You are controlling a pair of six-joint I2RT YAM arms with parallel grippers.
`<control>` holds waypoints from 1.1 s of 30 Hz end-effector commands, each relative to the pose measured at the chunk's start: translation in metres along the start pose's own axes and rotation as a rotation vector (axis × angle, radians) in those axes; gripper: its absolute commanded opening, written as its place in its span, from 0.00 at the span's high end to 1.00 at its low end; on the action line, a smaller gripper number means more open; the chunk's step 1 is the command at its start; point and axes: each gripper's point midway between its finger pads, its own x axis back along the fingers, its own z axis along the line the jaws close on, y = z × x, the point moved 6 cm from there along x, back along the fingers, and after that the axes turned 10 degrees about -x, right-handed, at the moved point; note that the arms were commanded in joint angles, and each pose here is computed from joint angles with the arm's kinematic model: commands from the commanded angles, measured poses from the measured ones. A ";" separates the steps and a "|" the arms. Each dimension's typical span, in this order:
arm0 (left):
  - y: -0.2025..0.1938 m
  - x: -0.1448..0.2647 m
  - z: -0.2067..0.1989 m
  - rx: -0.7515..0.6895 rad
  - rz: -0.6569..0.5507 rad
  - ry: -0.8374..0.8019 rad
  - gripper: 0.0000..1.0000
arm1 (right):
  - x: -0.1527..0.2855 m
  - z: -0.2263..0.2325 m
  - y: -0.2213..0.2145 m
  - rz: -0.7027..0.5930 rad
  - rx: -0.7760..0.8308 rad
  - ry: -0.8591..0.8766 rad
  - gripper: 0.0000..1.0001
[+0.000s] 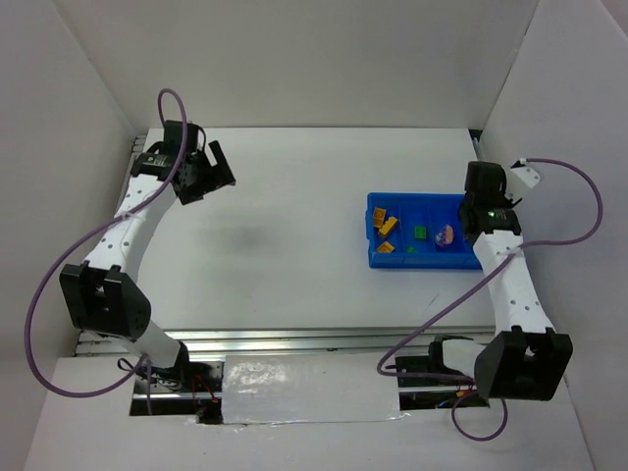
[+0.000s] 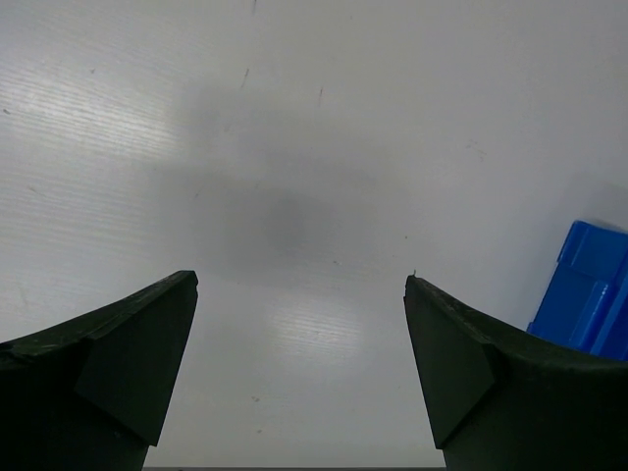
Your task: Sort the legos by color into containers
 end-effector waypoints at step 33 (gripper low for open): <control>0.010 -0.048 0.005 -0.046 0.089 0.087 0.00 | -0.100 -0.017 -0.001 0.087 0.085 -0.126 0.82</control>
